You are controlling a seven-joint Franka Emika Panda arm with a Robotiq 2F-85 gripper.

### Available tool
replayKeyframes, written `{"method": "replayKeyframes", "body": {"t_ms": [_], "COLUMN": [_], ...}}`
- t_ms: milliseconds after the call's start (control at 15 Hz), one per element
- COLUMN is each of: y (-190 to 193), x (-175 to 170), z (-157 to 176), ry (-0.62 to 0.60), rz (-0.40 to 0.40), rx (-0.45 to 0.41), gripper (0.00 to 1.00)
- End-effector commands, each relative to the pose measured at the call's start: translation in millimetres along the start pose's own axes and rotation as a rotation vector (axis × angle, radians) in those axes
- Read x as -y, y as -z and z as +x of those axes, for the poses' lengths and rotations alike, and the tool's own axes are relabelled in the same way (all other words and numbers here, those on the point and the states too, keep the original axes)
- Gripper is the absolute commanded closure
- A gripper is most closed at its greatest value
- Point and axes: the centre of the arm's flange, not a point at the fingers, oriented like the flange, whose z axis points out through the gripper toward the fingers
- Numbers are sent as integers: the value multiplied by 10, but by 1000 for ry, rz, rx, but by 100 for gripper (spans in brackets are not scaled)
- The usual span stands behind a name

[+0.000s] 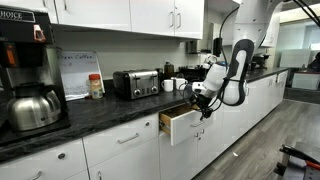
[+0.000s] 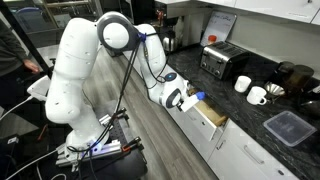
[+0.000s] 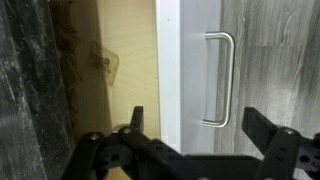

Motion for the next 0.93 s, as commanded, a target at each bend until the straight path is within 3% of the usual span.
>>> {"method": "replayKeyframes", "body": {"t_ms": [0, 467, 867], "y": [-264, -579, -456], "x": [-170, -202, -193], "z": [-166, -129, -147], "ry": [17, 7, -2], "rz": [27, 179, 274], "rx": [-29, -100, -87], "gripper": [0, 0, 0]}}
